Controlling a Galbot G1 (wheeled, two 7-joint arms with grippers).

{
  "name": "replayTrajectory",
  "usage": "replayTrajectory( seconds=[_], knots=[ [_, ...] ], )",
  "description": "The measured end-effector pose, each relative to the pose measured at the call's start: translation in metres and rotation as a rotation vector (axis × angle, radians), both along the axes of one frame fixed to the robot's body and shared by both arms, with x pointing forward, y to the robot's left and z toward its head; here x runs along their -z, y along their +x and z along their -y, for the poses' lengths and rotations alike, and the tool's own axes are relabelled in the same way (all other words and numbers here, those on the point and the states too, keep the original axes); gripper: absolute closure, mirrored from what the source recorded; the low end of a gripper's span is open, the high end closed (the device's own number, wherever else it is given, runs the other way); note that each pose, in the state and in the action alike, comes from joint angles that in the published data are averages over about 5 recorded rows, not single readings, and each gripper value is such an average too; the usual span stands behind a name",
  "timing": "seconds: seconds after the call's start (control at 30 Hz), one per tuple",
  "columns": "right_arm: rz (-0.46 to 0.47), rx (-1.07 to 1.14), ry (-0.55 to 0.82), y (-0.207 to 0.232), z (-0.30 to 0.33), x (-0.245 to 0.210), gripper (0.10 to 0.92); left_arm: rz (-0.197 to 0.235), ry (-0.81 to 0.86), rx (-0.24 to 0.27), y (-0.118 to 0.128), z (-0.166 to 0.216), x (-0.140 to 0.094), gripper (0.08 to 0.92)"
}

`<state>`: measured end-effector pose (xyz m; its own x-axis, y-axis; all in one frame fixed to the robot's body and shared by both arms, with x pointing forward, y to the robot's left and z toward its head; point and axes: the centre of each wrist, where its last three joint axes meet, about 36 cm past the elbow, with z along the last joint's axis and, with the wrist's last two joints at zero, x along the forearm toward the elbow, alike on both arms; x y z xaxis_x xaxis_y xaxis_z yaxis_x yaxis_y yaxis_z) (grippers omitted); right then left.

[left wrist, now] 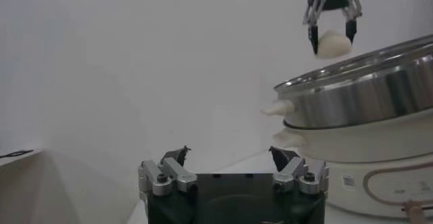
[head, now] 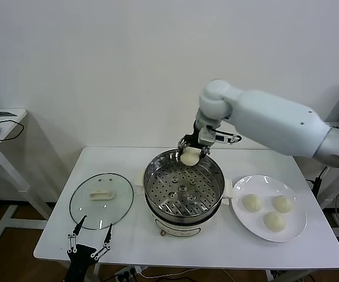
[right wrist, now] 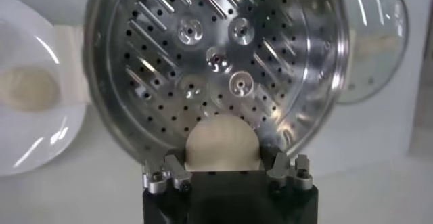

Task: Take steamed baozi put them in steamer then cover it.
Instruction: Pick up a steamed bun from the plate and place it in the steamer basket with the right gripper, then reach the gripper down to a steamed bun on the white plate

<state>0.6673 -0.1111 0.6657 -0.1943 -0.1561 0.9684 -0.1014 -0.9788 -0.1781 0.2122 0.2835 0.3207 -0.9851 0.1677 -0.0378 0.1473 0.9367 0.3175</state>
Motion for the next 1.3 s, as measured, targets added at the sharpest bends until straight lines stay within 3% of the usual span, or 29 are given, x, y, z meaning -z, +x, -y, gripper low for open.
replayTrajectory(
  seconds=[0.53,0.77,1.1,1.3],
  knots=[
    [-0.019,-0.046,-0.061,0.004,-0.036,0.063,0.294,0.008,0.003,-0.007,-0.001,-0.003,0.000,0.177],
    [-0.020,-0.047,-0.057,0.005,-0.042,0.071,0.213,0.011,0.002,-0.007,0.000,-0.003,0.000,0.177],
    [-0.011,0.020,-0.044,0.004,-0.022,0.038,0.199,0.016,0.003,-0.007,0.002,-0.003,0.000,0.177],
    [-0.042,0.216,0.007,0.009,0.026,-0.004,0.200,0.017,0.001,-0.001,0.003,-0.002,0.000,0.177]
  ],
)
